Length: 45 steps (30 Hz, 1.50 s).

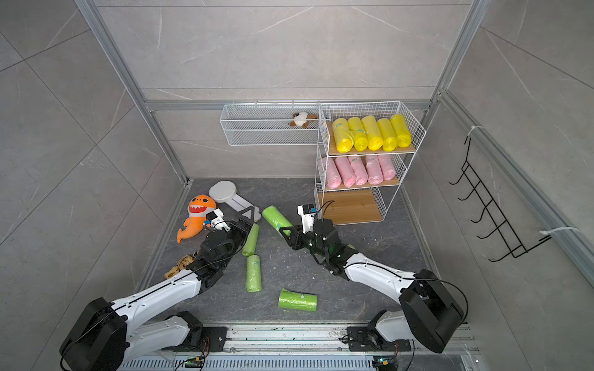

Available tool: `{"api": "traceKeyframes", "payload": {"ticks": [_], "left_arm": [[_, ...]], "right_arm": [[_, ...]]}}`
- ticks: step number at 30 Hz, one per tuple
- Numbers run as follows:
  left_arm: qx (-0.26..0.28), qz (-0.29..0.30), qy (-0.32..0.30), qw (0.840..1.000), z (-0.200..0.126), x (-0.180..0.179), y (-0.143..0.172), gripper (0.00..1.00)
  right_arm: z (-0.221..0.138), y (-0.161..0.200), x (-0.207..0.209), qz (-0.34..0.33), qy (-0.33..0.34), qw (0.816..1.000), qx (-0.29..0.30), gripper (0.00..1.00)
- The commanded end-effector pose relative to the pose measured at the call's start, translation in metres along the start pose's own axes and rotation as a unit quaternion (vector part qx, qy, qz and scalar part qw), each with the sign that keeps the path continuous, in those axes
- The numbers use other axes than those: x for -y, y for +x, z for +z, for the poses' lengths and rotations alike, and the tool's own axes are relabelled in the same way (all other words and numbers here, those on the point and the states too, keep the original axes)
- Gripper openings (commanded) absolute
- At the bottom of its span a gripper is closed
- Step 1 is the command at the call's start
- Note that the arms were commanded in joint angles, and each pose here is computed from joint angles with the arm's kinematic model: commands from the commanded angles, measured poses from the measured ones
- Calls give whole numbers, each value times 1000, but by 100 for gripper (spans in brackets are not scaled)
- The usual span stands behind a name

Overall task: Sort the rolls of trash bags by color and place them on the shelf
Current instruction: Place the roll of trash bags on the shelf.

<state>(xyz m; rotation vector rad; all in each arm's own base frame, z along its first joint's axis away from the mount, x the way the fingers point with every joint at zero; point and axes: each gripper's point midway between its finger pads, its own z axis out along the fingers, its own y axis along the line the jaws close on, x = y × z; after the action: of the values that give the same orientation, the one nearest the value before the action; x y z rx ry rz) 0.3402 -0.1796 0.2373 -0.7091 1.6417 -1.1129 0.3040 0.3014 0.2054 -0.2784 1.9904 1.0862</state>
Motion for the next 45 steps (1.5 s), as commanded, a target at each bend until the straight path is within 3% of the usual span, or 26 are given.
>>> {"api": "traceKeyframes", "payload": {"ticks": [1, 8, 15, 23, 32, 38, 45], "left_arm": [[16, 82, -18, 996, 1, -1, -13, 88], [-10, 135, -24, 991, 13, 2, -5, 88], [-56, 140, -19, 988, 26, 1, 14, 88], [-63, 140, -19, 988, 27, 0, 17, 88], [-78, 138, -11, 987, 32, 3, 23, 88], [-81, 139, -10, 987, 30, 6, 23, 89], [-88, 137, -6, 987, 30, 7, 25, 89]], "right_arm": [[-22, 30, 13, 16, 13, 998, -63, 29], [-57, 50, 76, 65, 107, 990, -65, 28], [-92, 24, 138, 88, 202, 975, -26, 28], [-119, -22, 176, 75, 292, 953, 32, 29], [-94, -74, 194, 41, 264, 950, 163, 27], [-71, -82, 212, 40, 241, 946, 212, 29], [-43, -73, 240, 68, 224, 945, 231, 29]]}}
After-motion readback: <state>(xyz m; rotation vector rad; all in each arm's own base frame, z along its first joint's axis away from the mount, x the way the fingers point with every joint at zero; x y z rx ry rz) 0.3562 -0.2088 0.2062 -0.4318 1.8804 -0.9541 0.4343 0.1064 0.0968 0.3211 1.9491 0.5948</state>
